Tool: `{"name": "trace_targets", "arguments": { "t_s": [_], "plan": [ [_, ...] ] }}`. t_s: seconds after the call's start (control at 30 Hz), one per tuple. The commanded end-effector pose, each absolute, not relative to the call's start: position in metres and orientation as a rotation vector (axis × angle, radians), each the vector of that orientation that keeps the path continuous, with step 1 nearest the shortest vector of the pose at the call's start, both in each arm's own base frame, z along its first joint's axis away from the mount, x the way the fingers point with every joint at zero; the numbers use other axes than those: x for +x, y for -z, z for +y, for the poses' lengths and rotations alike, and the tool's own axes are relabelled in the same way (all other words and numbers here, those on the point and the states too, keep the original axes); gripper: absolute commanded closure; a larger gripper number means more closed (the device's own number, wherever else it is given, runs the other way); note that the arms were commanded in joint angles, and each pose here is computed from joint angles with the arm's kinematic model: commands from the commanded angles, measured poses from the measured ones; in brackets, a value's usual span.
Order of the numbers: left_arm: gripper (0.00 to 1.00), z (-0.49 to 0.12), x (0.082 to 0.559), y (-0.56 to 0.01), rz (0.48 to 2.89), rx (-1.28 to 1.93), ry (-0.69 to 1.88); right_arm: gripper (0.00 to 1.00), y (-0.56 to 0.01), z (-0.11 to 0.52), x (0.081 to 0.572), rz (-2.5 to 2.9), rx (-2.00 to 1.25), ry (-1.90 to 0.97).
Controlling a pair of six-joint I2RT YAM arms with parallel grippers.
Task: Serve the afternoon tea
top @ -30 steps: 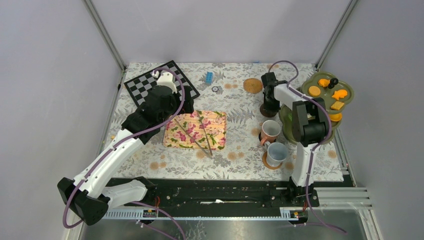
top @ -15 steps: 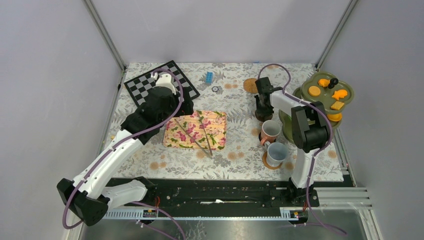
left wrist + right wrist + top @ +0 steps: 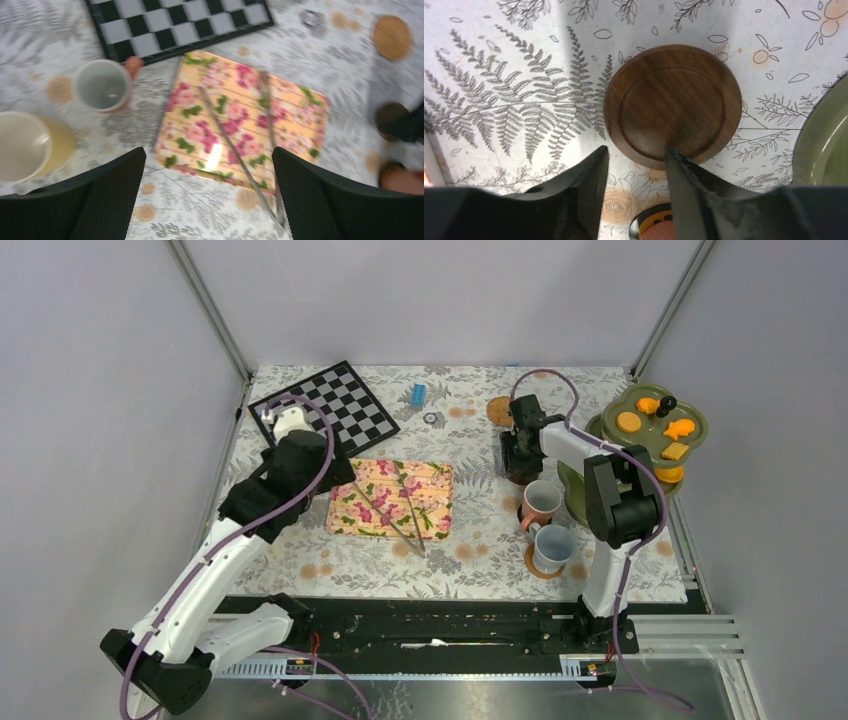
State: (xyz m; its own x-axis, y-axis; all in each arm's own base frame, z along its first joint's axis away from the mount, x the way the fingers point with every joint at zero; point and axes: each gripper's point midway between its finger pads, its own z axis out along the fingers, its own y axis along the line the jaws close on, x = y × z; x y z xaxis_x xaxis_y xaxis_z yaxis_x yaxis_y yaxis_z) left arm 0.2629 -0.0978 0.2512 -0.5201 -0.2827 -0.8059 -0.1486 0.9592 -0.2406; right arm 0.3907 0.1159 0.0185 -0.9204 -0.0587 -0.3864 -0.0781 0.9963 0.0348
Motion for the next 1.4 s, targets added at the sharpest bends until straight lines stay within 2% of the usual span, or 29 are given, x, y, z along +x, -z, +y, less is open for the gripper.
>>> {"name": "trace_targets", "arguments": {
  "t_s": [0.0,0.2,0.3,0.4,0.57,0.83,0.97,1.23,1.37],
  "plan": [
    [0.01,-0.044,0.270,-0.240,2.133,-0.546,-0.012,0.41,-0.089,0.136,0.407,2.601,-0.114,-0.152],
    [0.01,-0.017,0.293,-0.211,2.168,-0.884,0.105,0.10,-0.167,0.151,0.395,2.394,-0.098,-0.224],
    [0.01,-0.013,0.302,-0.188,2.168,-1.051,0.184,0.01,-0.184,0.166,0.370,2.314,-0.110,-0.346],
    [0.07,-0.005,0.306,-0.166,2.139,-1.246,0.214,0.00,-0.190,0.174,0.342,2.262,-0.131,-0.473],
    [0.23,0.004,0.312,-0.141,2.033,-1.457,0.233,0.01,-0.209,0.161,0.319,2.189,-0.114,-0.476],
    [0.27,0.021,0.302,-0.113,1.963,-1.592,0.125,0.00,-0.231,0.129,0.305,2.077,0.008,-0.380],
    [0.33,0.029,0.300,-0.108,1.956,-1.585,0.064,0.00,-0.238,0.130,0.298,2.051,-0.002,-0.408],
    [0.35,0.052,0.307,-0.103,1.942,-1.574,-0.005,0.01,-0.227,0.142,0.294,2.093,-0.016,-0.483],
    [0.43,0.055,0.310,-0.091,1.979,-1.592,0.033,0.00,-0.221,0.148,0.292,2.118,-0.022,-0.513]
  ]
}}
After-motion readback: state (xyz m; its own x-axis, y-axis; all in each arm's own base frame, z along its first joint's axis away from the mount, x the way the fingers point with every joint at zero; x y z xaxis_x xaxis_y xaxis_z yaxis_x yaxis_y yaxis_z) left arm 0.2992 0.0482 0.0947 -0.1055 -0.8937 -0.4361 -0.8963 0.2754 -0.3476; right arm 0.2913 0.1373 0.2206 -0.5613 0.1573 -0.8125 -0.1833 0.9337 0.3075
